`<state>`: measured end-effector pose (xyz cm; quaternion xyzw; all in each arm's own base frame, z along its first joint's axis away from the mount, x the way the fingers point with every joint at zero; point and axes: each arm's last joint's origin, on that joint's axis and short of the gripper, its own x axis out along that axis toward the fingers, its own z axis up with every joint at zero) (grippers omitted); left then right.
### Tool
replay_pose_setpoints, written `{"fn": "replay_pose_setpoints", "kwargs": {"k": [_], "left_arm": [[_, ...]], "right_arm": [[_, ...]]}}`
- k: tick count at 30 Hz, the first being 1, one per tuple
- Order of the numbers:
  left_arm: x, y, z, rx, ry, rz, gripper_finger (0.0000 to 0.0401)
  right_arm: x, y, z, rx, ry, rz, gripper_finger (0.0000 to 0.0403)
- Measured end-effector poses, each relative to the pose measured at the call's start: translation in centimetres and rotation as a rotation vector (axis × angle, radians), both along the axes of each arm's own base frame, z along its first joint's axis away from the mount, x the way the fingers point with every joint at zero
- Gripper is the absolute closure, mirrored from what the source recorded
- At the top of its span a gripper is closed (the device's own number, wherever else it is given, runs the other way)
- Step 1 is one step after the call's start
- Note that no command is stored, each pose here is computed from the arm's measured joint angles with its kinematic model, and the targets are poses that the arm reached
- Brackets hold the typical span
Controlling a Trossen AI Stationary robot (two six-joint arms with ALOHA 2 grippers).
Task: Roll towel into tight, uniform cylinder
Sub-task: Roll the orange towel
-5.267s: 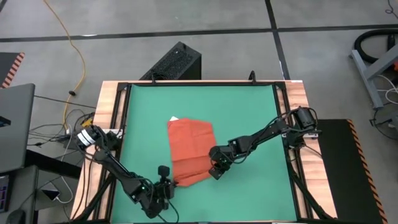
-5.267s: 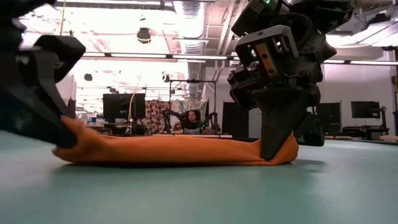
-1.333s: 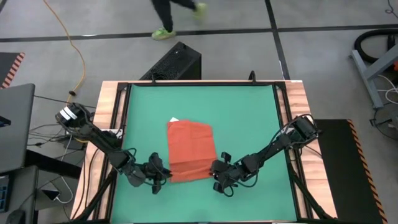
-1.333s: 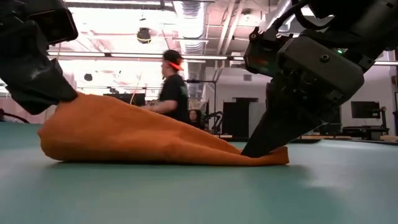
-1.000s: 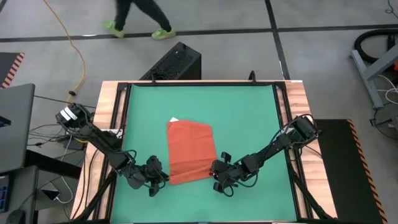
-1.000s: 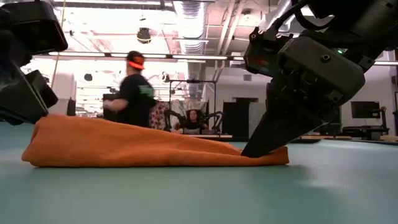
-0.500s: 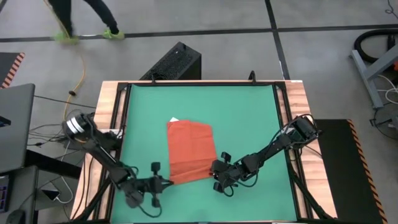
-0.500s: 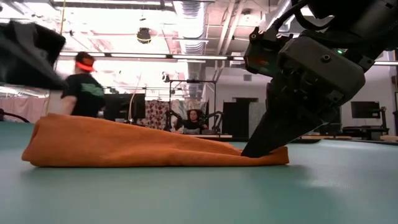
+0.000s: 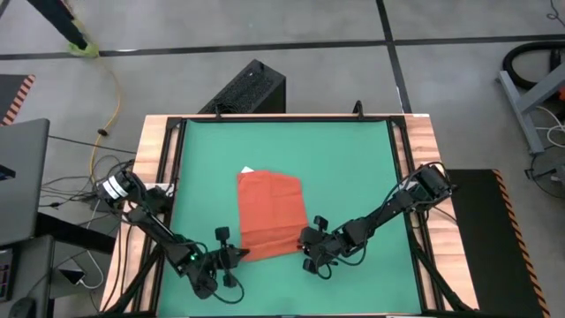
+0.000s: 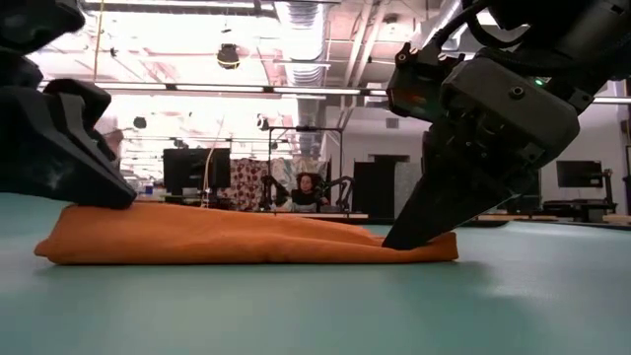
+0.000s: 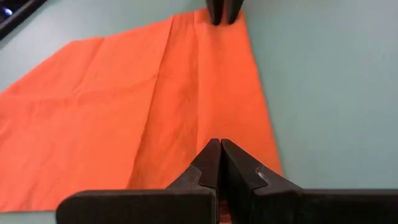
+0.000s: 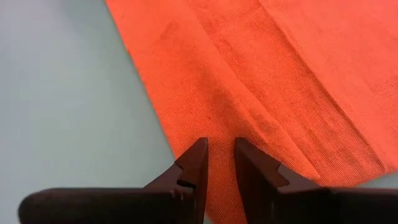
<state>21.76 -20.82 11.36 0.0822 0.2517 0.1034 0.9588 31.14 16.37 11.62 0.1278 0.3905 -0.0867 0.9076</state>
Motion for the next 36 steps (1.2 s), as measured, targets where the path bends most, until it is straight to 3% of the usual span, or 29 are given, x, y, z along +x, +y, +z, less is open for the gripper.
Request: {"fn": "replay_pose_setpoints", "kwargs": {"k": [16, 21, 27, 31, 36], "left_arm": [[-0.6, 1.7, -1.4, -0.049, 0.037, 0.043, 0.0401], [-0.5, 1.7, -1.4, -0.050, 0.037, 0.043, 0.0401], [-0.4, 1.9, -1.4, -0.035, 0.036, 0.048, 0.0401], [-0.2, 2.1, -1.4, -0.022, 0.023, 0.069, 0.0401], [-0.2, 2.1, -1.4, 0.018, 0.036, 0.048, 0.0401]], "right_arm": [[-0.1, 0.1, 0.0, -0.018, -0.025, -0.036, 0.0302], [-0.5, 0.6, 0.8, -0.098, -0.079, -0.047, 0.0302], [-1.5, 1.6, 4.2, -0.219, -0.217, -0.024, 0.0302], [-2.7, 3.0, 5.6, -0.373, -0.255, 0.083, 0.0302], [-3.5, 4.4, 3.9, -0.541, -0.164, 0.335, 0.0301]]}}
